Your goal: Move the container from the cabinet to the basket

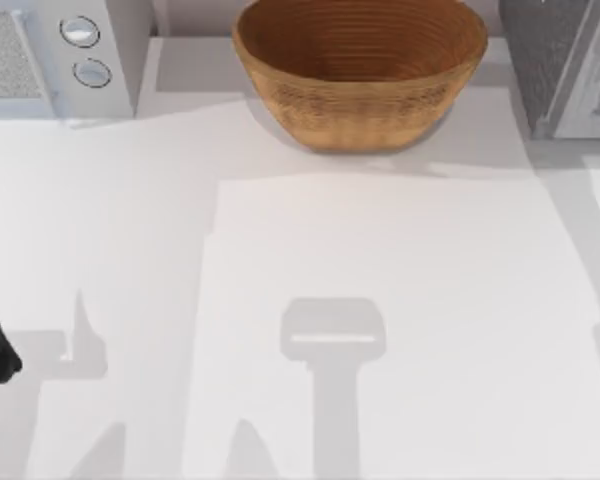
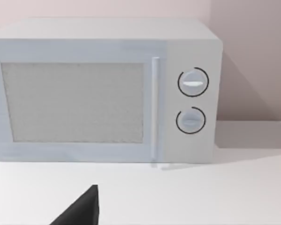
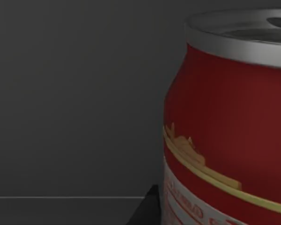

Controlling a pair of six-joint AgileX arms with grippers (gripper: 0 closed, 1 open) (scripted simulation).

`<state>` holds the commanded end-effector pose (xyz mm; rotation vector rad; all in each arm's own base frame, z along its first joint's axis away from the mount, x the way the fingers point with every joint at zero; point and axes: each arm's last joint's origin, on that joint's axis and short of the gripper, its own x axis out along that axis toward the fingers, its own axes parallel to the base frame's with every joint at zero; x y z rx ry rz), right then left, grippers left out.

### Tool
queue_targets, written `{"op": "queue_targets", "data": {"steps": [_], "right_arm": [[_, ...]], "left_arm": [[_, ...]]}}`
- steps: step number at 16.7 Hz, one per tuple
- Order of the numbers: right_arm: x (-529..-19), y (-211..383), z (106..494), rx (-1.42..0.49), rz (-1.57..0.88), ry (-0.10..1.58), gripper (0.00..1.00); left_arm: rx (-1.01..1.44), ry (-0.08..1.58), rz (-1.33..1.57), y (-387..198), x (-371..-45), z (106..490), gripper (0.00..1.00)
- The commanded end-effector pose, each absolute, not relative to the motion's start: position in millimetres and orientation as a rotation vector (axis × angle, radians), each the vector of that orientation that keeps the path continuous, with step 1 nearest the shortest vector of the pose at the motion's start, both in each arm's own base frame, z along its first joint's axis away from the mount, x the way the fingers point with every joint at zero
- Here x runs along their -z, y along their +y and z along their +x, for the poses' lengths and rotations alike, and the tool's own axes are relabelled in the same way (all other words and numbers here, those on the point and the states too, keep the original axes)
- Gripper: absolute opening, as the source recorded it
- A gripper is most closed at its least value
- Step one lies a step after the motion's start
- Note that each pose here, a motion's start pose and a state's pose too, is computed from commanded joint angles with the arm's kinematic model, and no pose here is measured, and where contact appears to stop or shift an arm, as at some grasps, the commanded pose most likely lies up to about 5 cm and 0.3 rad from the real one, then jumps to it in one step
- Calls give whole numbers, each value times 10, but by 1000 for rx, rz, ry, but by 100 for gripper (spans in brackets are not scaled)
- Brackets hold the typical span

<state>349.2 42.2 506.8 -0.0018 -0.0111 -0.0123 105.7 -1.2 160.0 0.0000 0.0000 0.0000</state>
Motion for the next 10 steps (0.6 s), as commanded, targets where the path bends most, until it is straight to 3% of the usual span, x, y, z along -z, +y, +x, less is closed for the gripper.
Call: {"op": "queue_targets", "data": {"steps": [10], "right_arm": [[-5112, 440, 3419, 10, 0, -14, 0]], "left_arm": [[0, 0, 0, -12, -1600, 1057, 100]]}}
